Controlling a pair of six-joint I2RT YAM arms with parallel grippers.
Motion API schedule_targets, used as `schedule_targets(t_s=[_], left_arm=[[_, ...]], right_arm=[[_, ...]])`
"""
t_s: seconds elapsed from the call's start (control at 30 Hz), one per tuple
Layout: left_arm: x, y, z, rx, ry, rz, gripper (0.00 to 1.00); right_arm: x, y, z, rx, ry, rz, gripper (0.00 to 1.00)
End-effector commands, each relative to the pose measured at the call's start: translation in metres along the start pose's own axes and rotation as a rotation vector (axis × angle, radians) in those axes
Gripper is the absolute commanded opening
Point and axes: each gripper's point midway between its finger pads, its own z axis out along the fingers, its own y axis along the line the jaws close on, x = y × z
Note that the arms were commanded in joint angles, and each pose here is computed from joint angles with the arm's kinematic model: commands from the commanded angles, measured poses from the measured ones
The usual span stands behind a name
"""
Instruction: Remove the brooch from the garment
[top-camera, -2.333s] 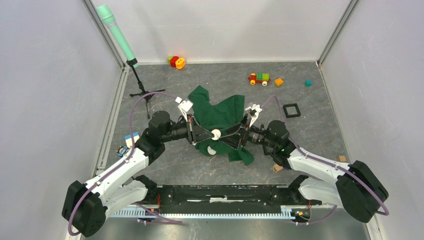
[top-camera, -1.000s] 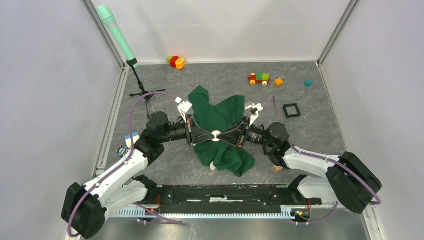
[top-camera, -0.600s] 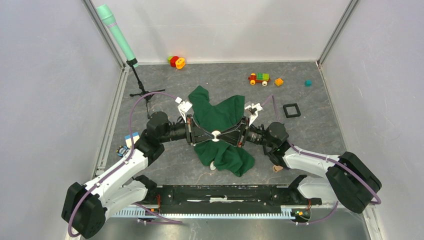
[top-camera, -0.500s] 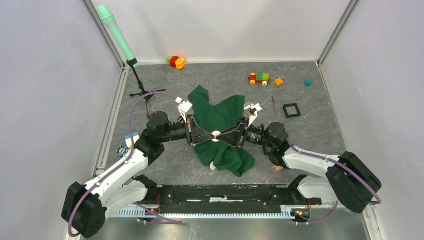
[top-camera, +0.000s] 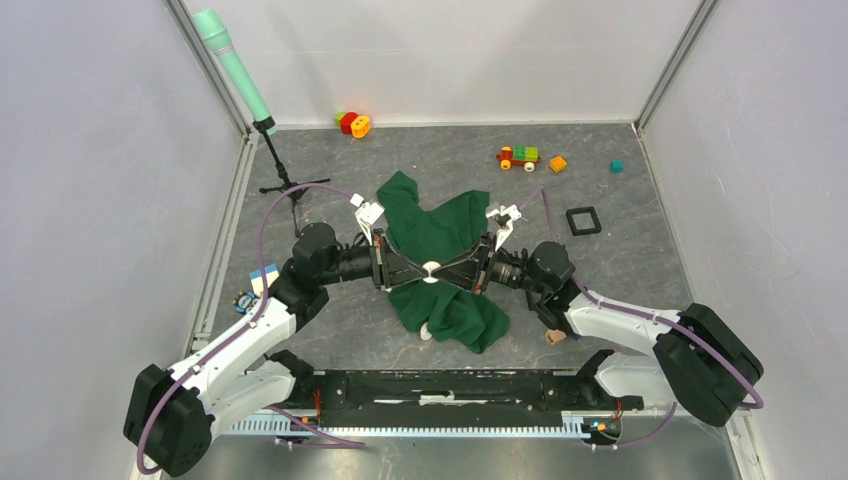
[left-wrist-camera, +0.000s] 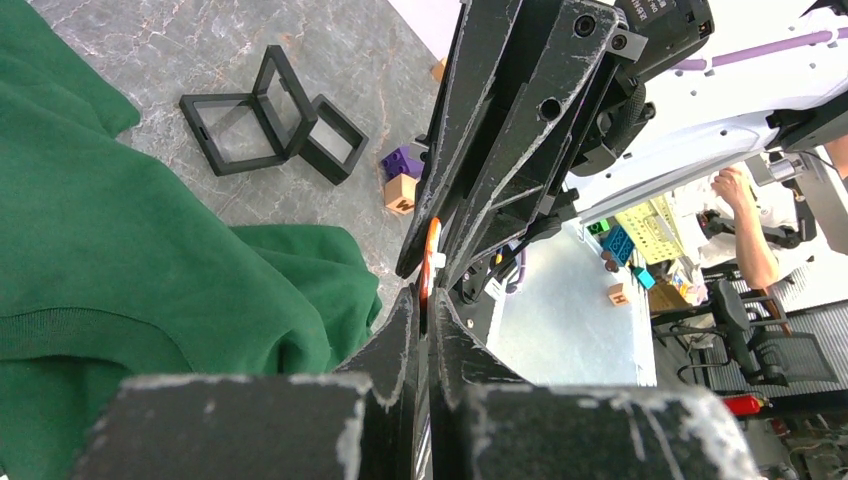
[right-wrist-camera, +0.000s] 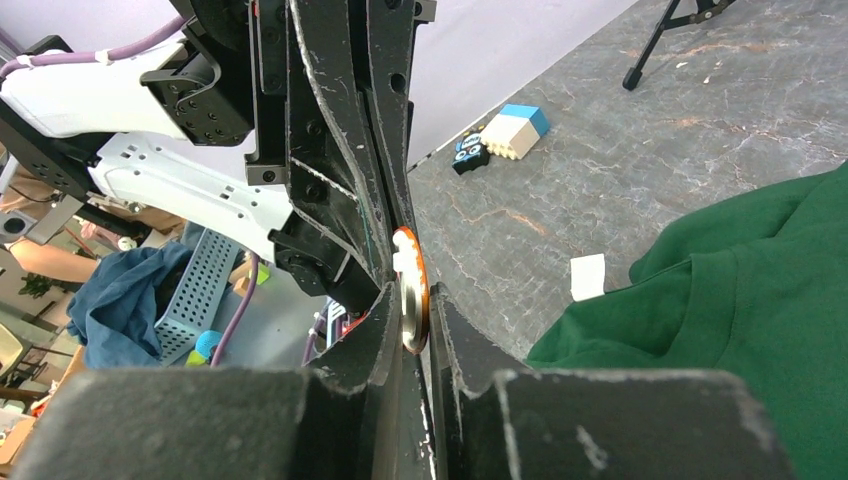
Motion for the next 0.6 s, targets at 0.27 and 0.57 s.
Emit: schedule_targets(t_s=[0.27,0.57], left_arm=[[-0.003,-0.018,0.001,0.072,0.001,0.030,0.02],[-0.001,-0.014,0.001,0.056,-0.006,0.029,0.02]], right_arm=[[-0.007,-0.023,0.004,0.135,-0.043,0.011,0.13],[-0.011,-0.033,-0.003,0.197,-0.104,0.047,0.14]])
